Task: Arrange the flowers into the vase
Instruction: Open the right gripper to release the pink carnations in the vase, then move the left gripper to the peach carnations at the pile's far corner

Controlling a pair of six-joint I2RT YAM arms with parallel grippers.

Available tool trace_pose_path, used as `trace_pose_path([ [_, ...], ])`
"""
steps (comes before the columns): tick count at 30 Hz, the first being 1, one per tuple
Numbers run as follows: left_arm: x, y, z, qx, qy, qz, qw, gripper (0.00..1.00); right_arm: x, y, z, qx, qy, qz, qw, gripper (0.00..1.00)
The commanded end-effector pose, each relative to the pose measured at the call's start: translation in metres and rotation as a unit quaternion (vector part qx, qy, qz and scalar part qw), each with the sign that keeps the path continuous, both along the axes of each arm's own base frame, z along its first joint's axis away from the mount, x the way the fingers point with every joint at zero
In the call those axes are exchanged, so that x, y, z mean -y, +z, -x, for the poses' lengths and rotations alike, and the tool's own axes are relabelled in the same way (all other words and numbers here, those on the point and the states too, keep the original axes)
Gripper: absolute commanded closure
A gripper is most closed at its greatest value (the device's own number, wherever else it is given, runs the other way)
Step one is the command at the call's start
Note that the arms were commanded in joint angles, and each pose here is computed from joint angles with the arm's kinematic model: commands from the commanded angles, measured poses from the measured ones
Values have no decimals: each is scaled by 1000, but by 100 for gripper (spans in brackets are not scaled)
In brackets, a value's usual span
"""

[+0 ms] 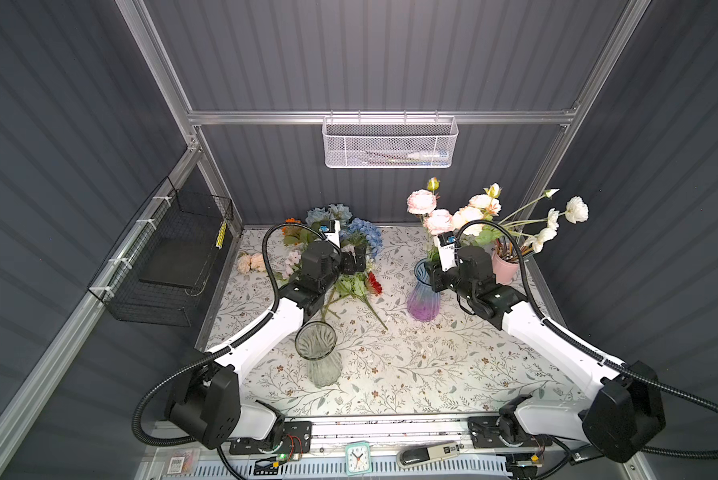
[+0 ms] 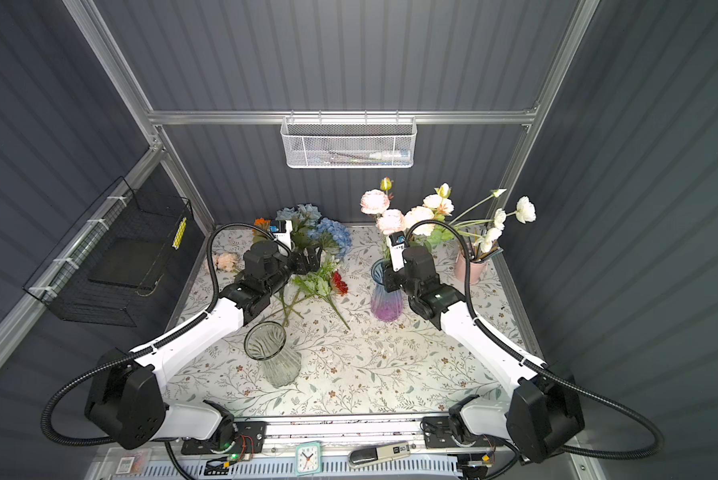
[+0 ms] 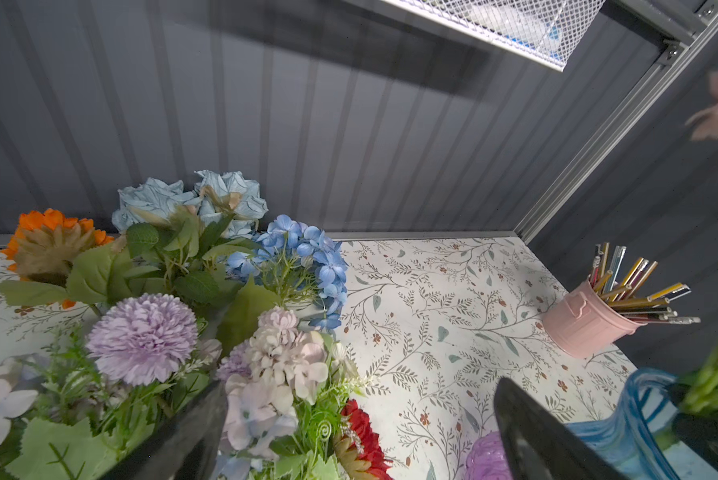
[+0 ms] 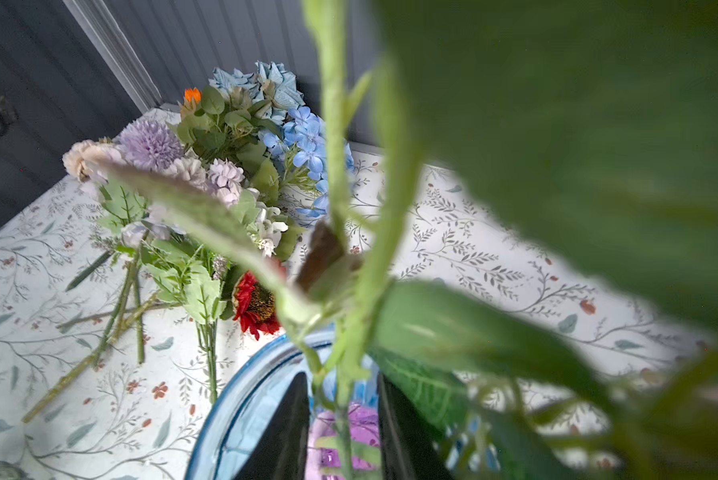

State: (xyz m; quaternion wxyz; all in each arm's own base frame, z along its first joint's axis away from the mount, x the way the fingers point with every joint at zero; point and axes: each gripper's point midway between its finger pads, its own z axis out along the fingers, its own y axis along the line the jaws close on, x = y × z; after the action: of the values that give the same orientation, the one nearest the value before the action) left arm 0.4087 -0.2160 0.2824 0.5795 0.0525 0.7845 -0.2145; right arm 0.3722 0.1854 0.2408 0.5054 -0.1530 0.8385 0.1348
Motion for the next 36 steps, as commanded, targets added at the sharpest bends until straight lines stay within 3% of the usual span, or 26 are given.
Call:
trace_pose_path([
  [1,-15,4,-3,5,30,18,999,0,4,7,6,-16,-7,4,1000,59],
  [10,-48,0,-12,-14,65,72,995,0,14,25,38,-62,3,7,998,42],
  [18,-115,-16,-21,-38,138,158,977,0,16,86,78,-1,43,-48,998,38],
  [22,-138,-33,-21,-53,168,165,970,0,5,118,92,37,80,-82,993,38],
  [27,-175,-71,-20,-100,239,120,958,0,-17,144,96,85,112,-91,986,38],
  [31,-212,-103,-19,-156,322,39,933,0,-27,155,87,112,116,-90,983,35],
  [36,-239,-123,-27,-181,372,-24,910,0,-37,168,79,143,129,-102,976,33],
])
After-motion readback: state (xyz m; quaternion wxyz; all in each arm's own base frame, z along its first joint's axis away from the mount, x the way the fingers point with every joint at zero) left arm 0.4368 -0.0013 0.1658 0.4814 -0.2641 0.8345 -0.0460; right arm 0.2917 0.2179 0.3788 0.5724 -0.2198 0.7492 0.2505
